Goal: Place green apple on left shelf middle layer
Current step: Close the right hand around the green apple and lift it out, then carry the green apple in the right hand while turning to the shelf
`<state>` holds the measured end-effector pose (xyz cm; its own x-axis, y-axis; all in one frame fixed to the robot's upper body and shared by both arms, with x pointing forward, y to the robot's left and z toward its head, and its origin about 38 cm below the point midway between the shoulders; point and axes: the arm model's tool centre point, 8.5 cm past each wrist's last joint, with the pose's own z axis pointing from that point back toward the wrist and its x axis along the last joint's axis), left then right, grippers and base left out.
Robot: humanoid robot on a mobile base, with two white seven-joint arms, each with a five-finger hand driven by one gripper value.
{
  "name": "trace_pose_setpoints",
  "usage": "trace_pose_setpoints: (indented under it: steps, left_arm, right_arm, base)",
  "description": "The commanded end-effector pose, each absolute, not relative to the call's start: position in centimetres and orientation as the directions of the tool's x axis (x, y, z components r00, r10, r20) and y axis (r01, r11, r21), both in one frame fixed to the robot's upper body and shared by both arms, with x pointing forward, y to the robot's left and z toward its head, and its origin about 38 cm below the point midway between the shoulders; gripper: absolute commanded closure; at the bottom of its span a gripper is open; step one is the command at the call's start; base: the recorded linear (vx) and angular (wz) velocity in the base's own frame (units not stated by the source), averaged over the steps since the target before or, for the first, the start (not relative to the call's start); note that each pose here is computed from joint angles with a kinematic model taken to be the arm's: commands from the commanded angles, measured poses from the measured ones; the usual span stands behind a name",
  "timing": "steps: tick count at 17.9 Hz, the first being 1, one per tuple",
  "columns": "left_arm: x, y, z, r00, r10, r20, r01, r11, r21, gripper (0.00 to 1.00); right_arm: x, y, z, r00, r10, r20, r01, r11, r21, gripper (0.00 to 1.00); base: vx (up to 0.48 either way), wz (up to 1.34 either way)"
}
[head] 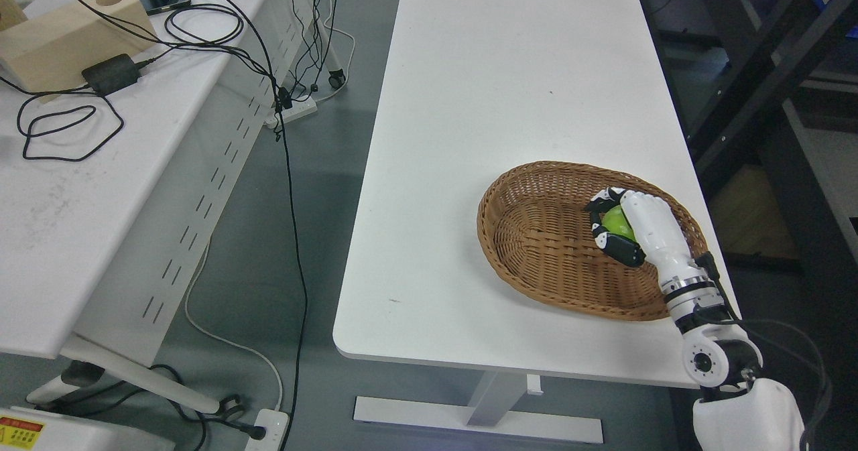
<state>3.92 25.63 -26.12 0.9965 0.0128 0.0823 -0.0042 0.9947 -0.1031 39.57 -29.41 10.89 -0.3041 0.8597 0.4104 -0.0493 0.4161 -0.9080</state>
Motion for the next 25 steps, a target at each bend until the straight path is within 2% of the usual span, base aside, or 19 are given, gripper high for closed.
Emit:
trace_pose_setpoints:
  steps: [1,3,7,25]
  left_arm:
    - [3.8,26.8,-26.0,0.997,0.012,0.078,-0.006,0.996,-0.086,0.00]
    - [3.8,26.8,-26.0,0.997,0.012,0.078,-0.006,0.996,-0.086,0.00]
    - [4.0,26.8,-26.0,0.997,0.012,0.081,-0.005,0.996,-0.086,0.00]
    - [3.9,26.8,-26.0,0.997,0.012,0.080,-0.005,0.996,-0.086,0.00]
  right_arm:
    - [38.1,-34.2,16.2,-0.319,0.794,0.517,0.137,0.578,-0.804,0.99]
    - [37.4,-34.9,16.8,-0.324,0.782,0.532,0.164,0.601,-0.782,0.99]
    - [36.2,-35.0,16.8,-0.325,0.783,0.530,0.167,0.599,-0.783,1.00]
    - [33.6,-34.5,14.8,-0.307,0.782,0.542,0.112,0.596,-0.795,1.00]
  base:
    - [0.000,0.00]
    - [0.000,0.00]
    - [0.000,0.00]
    - [-0.043,0.01]
